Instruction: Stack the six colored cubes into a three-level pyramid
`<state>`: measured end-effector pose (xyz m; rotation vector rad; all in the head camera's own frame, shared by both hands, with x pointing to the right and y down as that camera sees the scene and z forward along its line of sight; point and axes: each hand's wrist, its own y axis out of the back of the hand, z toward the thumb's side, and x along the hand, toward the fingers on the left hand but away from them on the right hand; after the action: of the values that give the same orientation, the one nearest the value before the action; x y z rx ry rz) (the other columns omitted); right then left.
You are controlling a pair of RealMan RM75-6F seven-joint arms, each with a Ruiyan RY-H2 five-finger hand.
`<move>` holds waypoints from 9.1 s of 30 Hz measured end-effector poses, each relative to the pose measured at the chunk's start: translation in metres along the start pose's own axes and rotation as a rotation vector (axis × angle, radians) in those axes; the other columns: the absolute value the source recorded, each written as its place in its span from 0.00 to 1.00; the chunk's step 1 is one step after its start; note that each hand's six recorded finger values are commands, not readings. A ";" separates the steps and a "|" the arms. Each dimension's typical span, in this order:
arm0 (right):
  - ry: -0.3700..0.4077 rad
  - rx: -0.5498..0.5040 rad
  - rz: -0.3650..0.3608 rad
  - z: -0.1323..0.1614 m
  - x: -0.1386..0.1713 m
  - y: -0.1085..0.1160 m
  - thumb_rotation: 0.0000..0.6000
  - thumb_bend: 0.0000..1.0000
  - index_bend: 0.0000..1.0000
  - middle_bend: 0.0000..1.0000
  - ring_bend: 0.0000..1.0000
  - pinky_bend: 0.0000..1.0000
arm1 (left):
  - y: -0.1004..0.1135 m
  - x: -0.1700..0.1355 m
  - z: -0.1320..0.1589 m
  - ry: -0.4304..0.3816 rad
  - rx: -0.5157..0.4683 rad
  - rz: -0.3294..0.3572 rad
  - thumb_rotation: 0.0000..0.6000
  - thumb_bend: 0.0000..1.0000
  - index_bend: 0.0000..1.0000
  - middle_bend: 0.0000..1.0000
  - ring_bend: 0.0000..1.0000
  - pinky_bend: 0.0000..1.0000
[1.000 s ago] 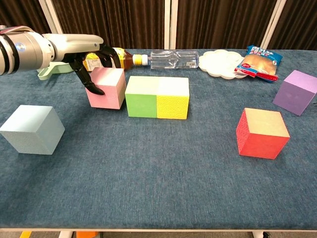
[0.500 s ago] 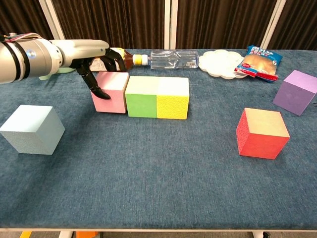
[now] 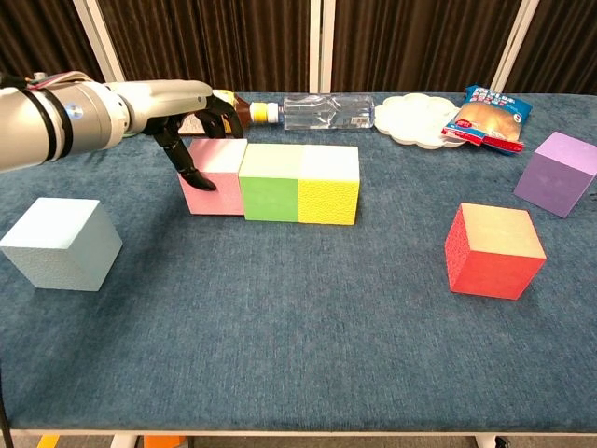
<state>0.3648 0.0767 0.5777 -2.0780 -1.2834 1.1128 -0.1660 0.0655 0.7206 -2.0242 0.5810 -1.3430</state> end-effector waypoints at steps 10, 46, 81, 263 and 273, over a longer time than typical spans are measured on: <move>0.000 0.000 -0.002 0.000 0.000 0.001 1.00 0.10 0.00 0.05 0.00 0.00 | -0.004 0.002 0.001 0.010 0.013 0.009 1.00 0.16 0.25 0.42 0.24 0.05; 0.001 -0.012 -0.008 -0.002 0.001 0.003 1.00 0.10 0.00 0.05 0.00 0.00 | -0.010 0.002 0.010 0.007 0.030 -0.003 1.00 0.16 0.06 0.21 0.22 0.05; 0.007 -0.011 -0.012 -0.007 0.014 0.016 1.00 0.10 0.00 0.05 0.00 0.00 | 0.029 -0.151 -0.109 0.024 -0.109 0.078 1.00 0.15 0.17 0.18 0.09 0.05; -0.127 -0.086 0.259 -0.031 0.064 -0.088 1.00 0.06 0.00 0.15 0.00 0.00 | 0.084 -0.120 -0.064 0.038 -0.051 0.250 1.00 0.16 0.06 0.09 0.11 0.09; -0.126 -0.091 0.245 -0.035 0.054 -0.130 1.00 0.05 0.00 0.18 0.00 0.00 | 0.076 -0.138 -0.097 0.087 -0.100 0.254 1.00 0.16 0.06 0.09 0.11 0.08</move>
<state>0.3388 0.1860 0.6692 -2.3136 -1.1780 1.3314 -0.3100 0.0778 0.6045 -1.9005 0.9286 -1.2738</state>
